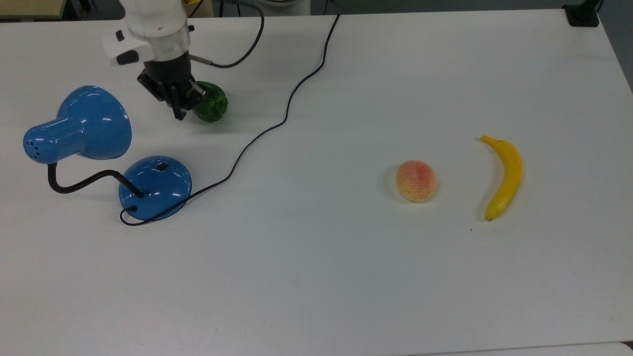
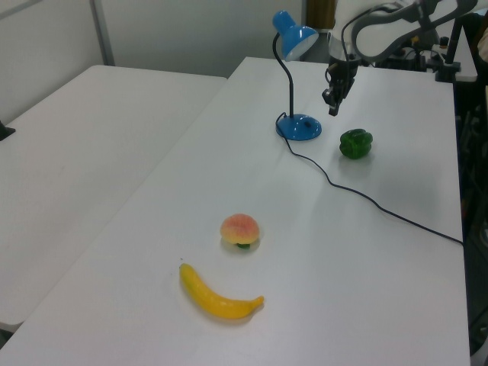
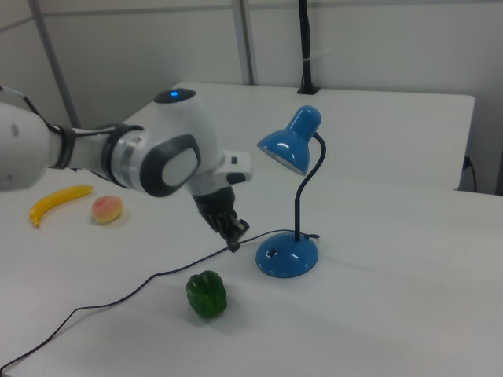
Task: Turn on desk lamp
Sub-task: 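Move the gripper over the blue lamp base and lower it, then press down on the switch on the lamp base with the gripper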
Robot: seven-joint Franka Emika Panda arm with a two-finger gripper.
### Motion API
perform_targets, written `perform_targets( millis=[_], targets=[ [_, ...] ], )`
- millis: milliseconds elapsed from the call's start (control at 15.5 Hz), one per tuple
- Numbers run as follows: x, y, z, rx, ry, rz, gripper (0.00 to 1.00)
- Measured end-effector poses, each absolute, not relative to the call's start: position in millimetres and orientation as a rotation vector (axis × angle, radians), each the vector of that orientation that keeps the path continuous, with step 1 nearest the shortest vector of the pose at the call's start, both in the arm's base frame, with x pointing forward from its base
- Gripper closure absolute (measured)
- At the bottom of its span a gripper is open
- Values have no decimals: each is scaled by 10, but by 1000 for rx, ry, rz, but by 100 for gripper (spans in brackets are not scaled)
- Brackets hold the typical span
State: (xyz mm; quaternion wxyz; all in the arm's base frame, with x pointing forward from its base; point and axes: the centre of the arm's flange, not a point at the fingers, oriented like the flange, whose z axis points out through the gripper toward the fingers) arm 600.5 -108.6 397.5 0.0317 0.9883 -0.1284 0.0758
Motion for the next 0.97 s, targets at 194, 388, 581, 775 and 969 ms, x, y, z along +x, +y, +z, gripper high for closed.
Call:
perform_targets(
  millis=[194, 388, 581, 775, 969],
  targets=[
    [6110, -1206, 3789, 3033, -420, 328, 99],
    [6186, -1257, 3677, 3023, -427, 407, 99],
    [6253, -1267, 3593, 3014, -428, 482, 99],
    [6311, -1280, 3533, 3002, -427, 561, 99],
    [6349, -1296, 3482, 2995, -427, 597, 99]
  ],
)
